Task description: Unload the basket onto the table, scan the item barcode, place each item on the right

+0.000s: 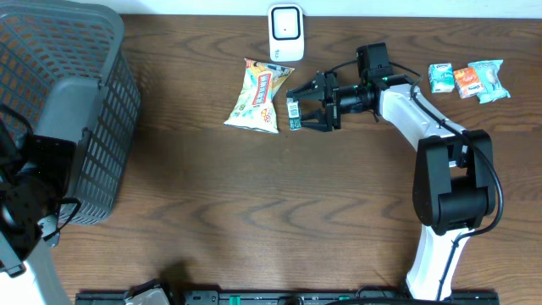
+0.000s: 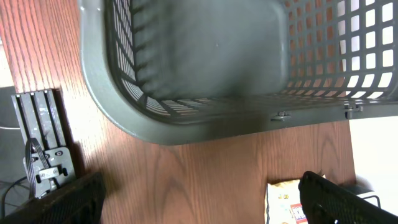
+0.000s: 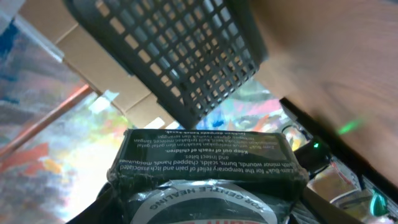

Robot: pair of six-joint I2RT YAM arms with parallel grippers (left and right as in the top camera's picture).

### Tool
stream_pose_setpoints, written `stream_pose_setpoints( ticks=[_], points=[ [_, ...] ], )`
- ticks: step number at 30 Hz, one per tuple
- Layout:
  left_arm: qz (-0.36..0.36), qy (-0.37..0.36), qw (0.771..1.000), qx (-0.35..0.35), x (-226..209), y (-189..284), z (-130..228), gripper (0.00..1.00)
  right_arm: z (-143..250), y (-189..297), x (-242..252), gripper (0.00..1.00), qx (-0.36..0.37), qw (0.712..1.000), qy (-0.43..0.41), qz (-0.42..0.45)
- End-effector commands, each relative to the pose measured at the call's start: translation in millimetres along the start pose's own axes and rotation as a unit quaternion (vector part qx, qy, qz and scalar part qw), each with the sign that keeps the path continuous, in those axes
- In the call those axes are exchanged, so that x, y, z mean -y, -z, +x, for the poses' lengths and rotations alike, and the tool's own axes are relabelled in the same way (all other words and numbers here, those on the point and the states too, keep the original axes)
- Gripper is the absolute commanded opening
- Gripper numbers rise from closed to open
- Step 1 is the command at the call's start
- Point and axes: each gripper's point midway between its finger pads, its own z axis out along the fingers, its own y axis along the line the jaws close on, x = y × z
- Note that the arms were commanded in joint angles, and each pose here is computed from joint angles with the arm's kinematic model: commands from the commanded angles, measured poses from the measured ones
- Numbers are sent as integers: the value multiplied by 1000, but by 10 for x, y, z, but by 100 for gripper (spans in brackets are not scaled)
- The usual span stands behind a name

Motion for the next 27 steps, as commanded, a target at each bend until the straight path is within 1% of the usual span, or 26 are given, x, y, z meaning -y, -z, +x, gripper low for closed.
stream_pose_setpoints(
  ticks=[1, 3, 7, 11, 14, 17, 21, 23, 24, 25, 27],
  points=[
    [-20, 2, 1000, -6, -104, 16, 34, 98, -17, -65, -5, 56, 35, 996, 80, 32],
    [-20, 2, 1000, -6, -104, 16, 34, 97, -103, -132, 104, 58, 60, 991, 102, 65],
    [-20, 2, 1000, -6, -104, 16, 34, 98, -237, -249, 294, 58, 100, 977, 136, 128],
    [-20, 2, 1000, -6, -104, 16, 34, 98, -344, -280, 443, 58, 132, 965, 146, 176],
    [-20, 2, 1000, -6, -104, 16, 34, 98, -442, -216, 604, 62, 165, 948, 152, 227],
    [-20, 2, 1000, -6, -103, 17, 34, 98, -509, -60, 754, 62, 198, 924, 156, 286],
    [-20, 2, 1000, -6, -104, 16, 34, 98, -537, 257, 844, 62, 253, 875, 175, 375],
    [-20, 2, 1000, -6, -104, 16, 34, 97, -530, 455, 853, 62, 283, 838, 190, 427],
    [-20, 2, 1000, -6, -104, 16, 34, 98, -525, 554, 853, 62, 295, 815, 202, 456],
    [-20, 2, 1000, -6, -104, 16, 34, 98, -522, 610, 857, 63, 301, 801, 208, 473],
    [-20, 2, 1000, -6, -104, 16, 34, 97, -519, 732, 885, 63, 310, 762, 225, 521]
  ],
)
